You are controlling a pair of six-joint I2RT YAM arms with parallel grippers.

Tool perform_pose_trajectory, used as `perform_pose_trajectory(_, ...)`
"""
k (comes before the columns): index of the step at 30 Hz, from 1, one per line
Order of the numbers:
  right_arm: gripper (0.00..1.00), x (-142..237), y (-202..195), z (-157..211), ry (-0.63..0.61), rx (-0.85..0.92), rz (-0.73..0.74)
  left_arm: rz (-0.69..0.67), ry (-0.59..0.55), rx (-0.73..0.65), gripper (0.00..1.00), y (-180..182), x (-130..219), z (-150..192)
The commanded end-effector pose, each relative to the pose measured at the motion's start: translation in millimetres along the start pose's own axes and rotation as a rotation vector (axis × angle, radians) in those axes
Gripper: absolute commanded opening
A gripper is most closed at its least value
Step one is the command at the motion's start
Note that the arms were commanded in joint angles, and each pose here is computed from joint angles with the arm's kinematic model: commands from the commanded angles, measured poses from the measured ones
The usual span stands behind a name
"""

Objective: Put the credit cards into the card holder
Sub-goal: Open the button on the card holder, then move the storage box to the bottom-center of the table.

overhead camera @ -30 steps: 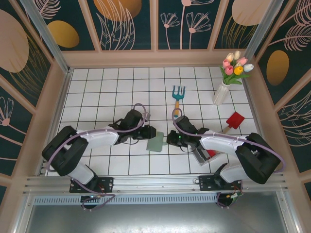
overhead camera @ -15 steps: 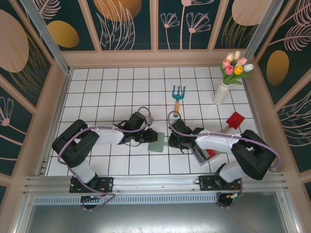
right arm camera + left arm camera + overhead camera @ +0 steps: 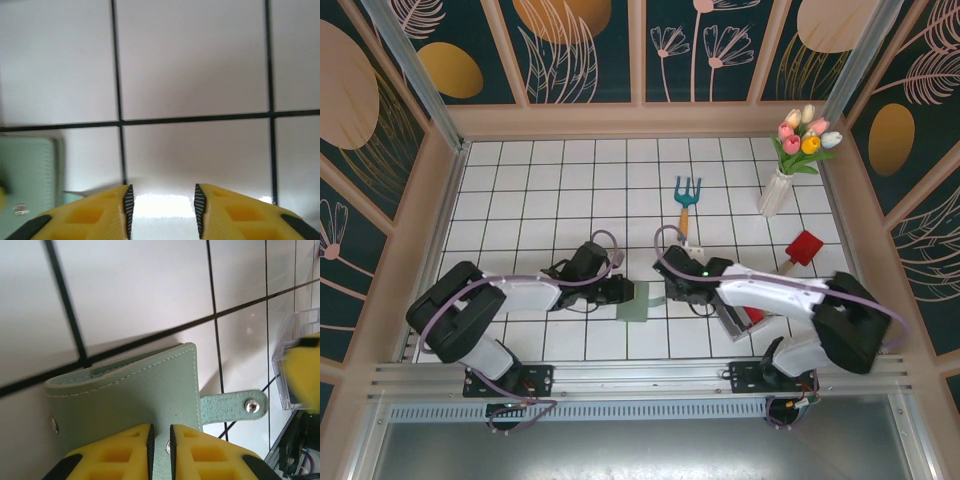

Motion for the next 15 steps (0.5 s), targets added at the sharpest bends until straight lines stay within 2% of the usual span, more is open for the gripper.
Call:
perform_pose_trajectory(1,0.46,50.6,-24.8,-21.2,-0.157,-0.15,0.017,-0.023,-0.01,0.033,0.22,4.9,11.0,9.5)
perform_pose_trajectory(2,0.49,59.4,-35.3,-21.8,-0.177,-0.199,0.025,-0.013,-0.016,0.025,0.22,1.3,13.2,8.3)
perform_pose_trajectory(4,0.63,75.6,-66.1,-21.5,-0.22,-0.329,0.056,0.002,-0.035,0.006,0.26,-7.5,16.7,3.8)
perform_pose_trajectory(7,0.77,87.9,-111.4,-8.6,-0.25,-0.513,0.169,0.014,-0.067,-0.024,0.31,-20.1,19.8,-4.7)
perform_pose_trajectory(9,0.82,91.7,-134.1,2.5,-0.248,-0.613,0.251,0.024,-0.078,-0.038,0.36,-26.8,20.3,-9.1)
perform_pose_trajectory(10,0.96,94.0,-143.8,8.6,-0.251,-0.67,0.295,0.03,-0.086,-0.045,0.37,-30.4,20.6,-11.6)
perform_pose_trajectory(12,0.99,95.9,-158.6,18.7,-0.261,-0.759,0.356,0.04,-0.096,-0.055,0.38,-36.0,20.7,-15.8)
perform_pose_trajectory(15,0.99,92.4,-168.8,29.6,-0.279,-0.856,0.343,0.045,-0.103,-0.077,0.39,-43.3,20.3,-21.0)
Point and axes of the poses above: each hand's point on the last joint's axis, 136 mm out from that joint toward the fingers, its own x axis back along the fingers, its own y axis along the line the jaws close on, z = x × y, the point moved 10 cm from there along x, back along the fingers, and after that the axes turned 9 degrees about x, right-handed, at the moved point
